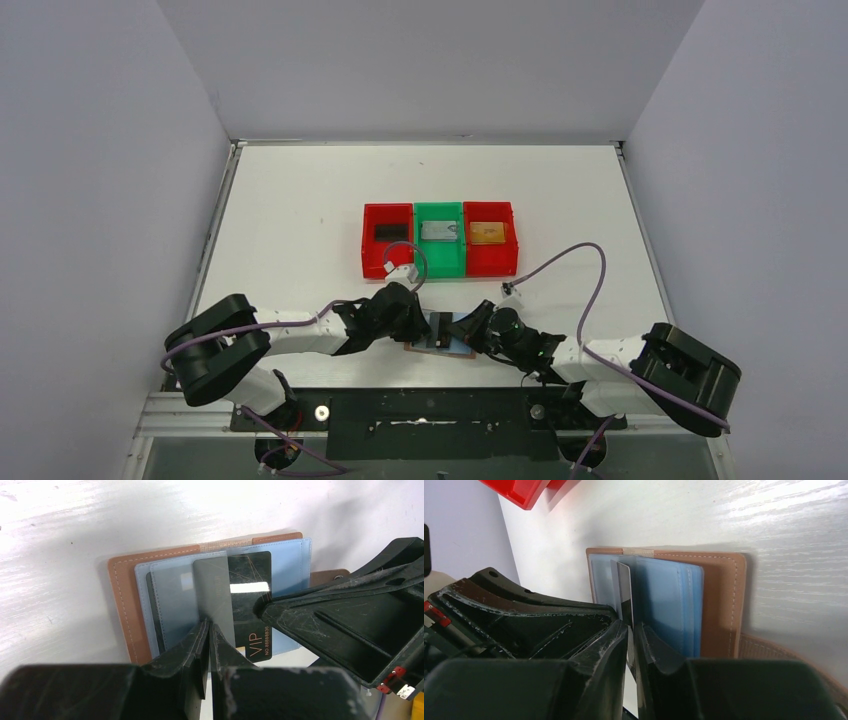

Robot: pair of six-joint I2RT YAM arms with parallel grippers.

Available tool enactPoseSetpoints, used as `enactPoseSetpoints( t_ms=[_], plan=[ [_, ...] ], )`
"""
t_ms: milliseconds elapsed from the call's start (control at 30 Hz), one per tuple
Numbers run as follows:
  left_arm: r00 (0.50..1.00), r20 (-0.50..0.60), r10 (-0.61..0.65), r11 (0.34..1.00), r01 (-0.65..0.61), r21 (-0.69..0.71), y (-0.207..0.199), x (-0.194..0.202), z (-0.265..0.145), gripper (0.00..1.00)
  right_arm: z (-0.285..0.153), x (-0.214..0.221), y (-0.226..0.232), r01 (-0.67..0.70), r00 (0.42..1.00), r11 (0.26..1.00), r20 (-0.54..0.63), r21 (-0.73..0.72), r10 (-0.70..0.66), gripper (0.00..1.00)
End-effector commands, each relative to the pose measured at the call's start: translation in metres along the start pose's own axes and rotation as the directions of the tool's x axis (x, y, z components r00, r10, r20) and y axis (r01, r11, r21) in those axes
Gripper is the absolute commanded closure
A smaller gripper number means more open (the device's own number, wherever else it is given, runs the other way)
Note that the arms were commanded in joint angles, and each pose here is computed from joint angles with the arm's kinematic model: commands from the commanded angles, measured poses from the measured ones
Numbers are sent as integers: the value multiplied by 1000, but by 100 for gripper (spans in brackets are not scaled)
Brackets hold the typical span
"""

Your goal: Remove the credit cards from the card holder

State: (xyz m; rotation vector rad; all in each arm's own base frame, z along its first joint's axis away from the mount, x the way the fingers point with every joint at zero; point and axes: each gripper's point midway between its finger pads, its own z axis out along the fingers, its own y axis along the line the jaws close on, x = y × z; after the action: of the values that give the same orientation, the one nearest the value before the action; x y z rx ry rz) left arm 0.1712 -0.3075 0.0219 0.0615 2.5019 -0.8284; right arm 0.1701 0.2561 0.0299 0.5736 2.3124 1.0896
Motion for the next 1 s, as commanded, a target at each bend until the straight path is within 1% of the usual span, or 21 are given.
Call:
enactPoseSetpoints(
  t_ms=[0,133,200,300,400,667,967],
  plan=[
    [996,-82,29,992,-39,-119,36,27,-5,94,-2,-7,21,13,1000,997,25,-79,-11,85],
    [996,-80,30,992,-40,-118,35,26,-5,94,-1,-6,26,8,1000,994,18,-107,-6,84],
    [996,-79,30,992,-40,-121,35,25,-5,94,0,-6,22,0,1000,995,18,-97,1,90],
    [997,-74,31,991,-40,-131,37,25,-6,94,0,-7,19,-8,1000,995,23,-97,10,95],
    [997,-65,31,991,-39,-130,35,22,-6,95,-2,-9,16,-3,999,997,32,-83,5,98],
    [998,-52,26,988,-34,-149,39,20,-9,96,-10,-18,6,0,998,999,70,-49,4,100],
    [999,-39,23,989,-28,-145,36,17,-11,96,-17,-24,8,22,996,999,87,-43,-18,100]
  ],
)
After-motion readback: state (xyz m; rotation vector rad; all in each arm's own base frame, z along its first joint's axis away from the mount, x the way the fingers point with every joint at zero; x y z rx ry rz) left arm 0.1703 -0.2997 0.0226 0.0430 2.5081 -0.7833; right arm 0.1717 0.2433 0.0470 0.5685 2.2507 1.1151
